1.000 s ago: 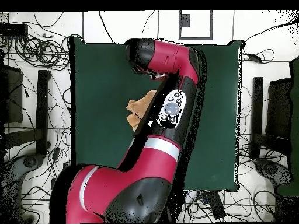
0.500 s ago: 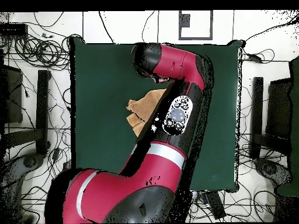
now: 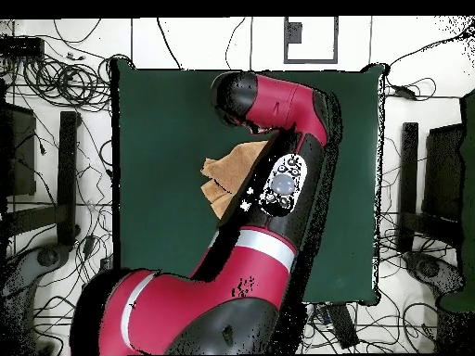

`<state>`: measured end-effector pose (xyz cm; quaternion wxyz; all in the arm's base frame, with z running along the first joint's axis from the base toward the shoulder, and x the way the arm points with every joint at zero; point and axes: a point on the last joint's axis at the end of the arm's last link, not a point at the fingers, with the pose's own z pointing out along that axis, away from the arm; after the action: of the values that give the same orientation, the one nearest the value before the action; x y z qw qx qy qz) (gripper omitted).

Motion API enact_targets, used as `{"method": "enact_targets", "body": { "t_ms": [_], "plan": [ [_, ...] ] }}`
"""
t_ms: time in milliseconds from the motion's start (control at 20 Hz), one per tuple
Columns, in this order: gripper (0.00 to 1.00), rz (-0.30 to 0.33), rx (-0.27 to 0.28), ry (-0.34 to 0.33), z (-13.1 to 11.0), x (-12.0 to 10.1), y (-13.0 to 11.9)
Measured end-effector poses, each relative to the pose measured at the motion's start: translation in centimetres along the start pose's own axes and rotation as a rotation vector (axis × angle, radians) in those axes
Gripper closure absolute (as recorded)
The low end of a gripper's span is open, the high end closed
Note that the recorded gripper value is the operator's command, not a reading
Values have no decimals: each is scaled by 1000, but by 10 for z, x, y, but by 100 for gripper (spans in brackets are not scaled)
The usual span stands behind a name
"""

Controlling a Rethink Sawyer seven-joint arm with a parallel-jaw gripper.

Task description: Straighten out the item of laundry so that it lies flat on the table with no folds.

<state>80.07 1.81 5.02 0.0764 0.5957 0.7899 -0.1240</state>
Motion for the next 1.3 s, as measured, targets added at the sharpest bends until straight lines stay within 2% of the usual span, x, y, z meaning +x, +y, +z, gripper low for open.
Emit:
{"method": "enact_targets", "body": {
  "t_ms": [300,800,1300],
  "plan": [
    [0,-12,13,-15,6,-6,-5],
    [0,27,19,0,16,-36,-13],
    [0,17,46,-27,29,-56,-25]
  ]
}}
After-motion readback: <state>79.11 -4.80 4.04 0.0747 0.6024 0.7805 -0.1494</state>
